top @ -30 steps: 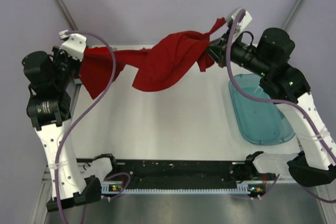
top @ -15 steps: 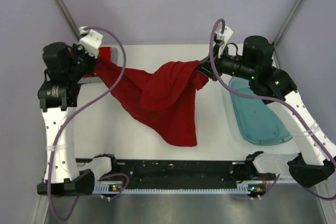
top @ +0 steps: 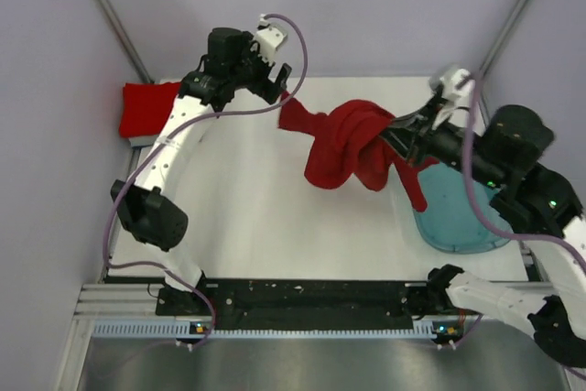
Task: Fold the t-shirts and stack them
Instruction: Flatten out the tshirt
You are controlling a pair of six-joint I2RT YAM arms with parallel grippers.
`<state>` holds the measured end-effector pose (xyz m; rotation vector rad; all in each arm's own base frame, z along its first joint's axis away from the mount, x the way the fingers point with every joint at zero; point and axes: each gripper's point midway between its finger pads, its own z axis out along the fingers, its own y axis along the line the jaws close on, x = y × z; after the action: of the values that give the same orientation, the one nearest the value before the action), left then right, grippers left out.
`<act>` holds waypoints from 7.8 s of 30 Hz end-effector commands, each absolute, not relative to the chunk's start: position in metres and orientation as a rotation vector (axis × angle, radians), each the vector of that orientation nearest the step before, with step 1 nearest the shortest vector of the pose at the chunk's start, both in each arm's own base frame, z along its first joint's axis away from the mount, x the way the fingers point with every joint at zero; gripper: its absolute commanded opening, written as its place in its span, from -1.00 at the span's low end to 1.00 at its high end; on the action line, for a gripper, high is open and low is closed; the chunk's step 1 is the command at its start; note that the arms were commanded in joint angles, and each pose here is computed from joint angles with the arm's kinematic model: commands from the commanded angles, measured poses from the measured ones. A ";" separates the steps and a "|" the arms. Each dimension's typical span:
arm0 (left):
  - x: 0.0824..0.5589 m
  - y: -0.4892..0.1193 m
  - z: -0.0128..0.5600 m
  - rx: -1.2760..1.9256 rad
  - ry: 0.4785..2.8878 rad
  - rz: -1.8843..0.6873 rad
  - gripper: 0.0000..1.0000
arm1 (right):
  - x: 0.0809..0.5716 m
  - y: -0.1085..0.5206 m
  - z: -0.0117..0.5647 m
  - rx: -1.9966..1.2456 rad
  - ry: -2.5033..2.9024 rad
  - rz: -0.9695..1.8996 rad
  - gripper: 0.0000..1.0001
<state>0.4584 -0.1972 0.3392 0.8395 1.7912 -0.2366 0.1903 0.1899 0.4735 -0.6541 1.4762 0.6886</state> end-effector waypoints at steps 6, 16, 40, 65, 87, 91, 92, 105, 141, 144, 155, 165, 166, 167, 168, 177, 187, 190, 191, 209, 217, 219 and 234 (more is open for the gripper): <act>0.487 -0.123 0.326 0.589 1.884 -0.155 0.98 | 0.238 0.350 0.293 -0.858 1.945 0.705 -1.00; 0.441 0.006 0.279 0.467 2.001 -0.017 0.97 | 0.133 0.505 0.224 -1.450 1.867 0.995 0.28; 0.242 -0.180 0.111 1.488 2.183 -0.524 0.97 | 0.296 0.158 0.103 -0.226 2.529 0.301 0.45; 0.379 -0.131 0.168 1.155 2.142 0.078 -1.00 | 0.318 0.225 0.246 -0.476 2.174 0.575 -1.00; 0.274 -0.105 0.124 1.579 2.138 -0.115 0.41 | 0.244 0.252 0.209 -0.912 2.118 0.666 -1.00; 0.263 -0.094 0.108 1.555 2.210 -0.096 0.46 | 0.247 0.236 0.177 -0.773 2.251 0.583 -1.00; 0.264 -0.093 0.108 1.530 2.220 -0.086 0.46 | 0.251 0.229 0.171 -0.728 2.274 0.539 -1.00; 0.232 -0.123 0.054 1.610 2.339 -0.332 0.32 | 0.282 0.187 0.147 -0.436 2.399 0.410 -1.00; 0.256 -0.130 0.050 1.414 2.316 -0.155 -1.00 | 0.132 0.218 0.014 -0.423 2.862 0.260 0.05; 0.262 -0.116 0.060 1.393 2.314 -0.074 -1.00 | 0.128 0.215 0.009 -0.456 2.880 0.249 -0.44; 0.321 -0.045 0.205 1.012 2.149 0.268 -1.00 | 0.229 0.180 0.204 -0.302 2.319 0.297 -1.00; 0.293 -0.021 0.353 0.899 1.936 0.364 -1.00 | 0.229 0.142 0.469 -0.283 1.670 0.385 -1.00; 0.286 -0.019 0.364 0.889 1.914 0.371 -1.00 | 0.225 0.140 0.482 -0.290 1.637 0.397 -1.00; 0.280 -0.017 0.373 0.886 1.890 0.382 -1.00 | 0.220 0.138 0.494 -0.302 1.604 0.413 -1.00; 0.273 -0.015 0.381 0.879 1.869 0.395 -1.00 | 0.215 0.137 0.505 -0.309 1.574 0.429 -1.00; 0.258 0.004 0.363 0.863 1.854 0.510 -1.00 | 0.198 0.137 0.539 -0.350 1.479 0.498 -1.00; 0.111 -0.075 0.219 1.654 1.942 -0.341 0.70 | 0.197 0.170 0.457 -0.584 1.617 0.525 -1.00; 0.111 -0.089 0.213 1.682 1.897 -0.447 0.74 | 0.179 0.185 0.404 -0.723 1.693 0.615 -1.00; 0.121 -0.095 0.214 1.644 1.903 -0.468 0.74 | 0.175 0.187 0.383 -0.747 1.733 0.632 -1.00; 0.337 -0.259 0.143 1.535 2.015 -0.571 0.44 | 0.185 0.133 0.247 -0.347 2.144 0.417 -1.00; 0.287 -0.292 0.099 1.821 1.925 -0.823 0.64 | 0.212 0.116 0.226 -0.254 2.257 0.372 -1.00; 0.280 -0.300 0.088 1.841 1.919 -0.818 0.63 | 0.216 0.116 0.221 -0.250 2.283 0.385 -1.00; 0.290 -0.283 0.031 1.902 2.102 -0.562 -0.53 | 0.234 0.104 0.214 -0.179 2.271 0.390 -1.00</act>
<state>0.2885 -0.2896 0.0268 1.8917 2.0988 -0.6114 0.2207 0.1063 0.2014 -0.1920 2.3458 0.3748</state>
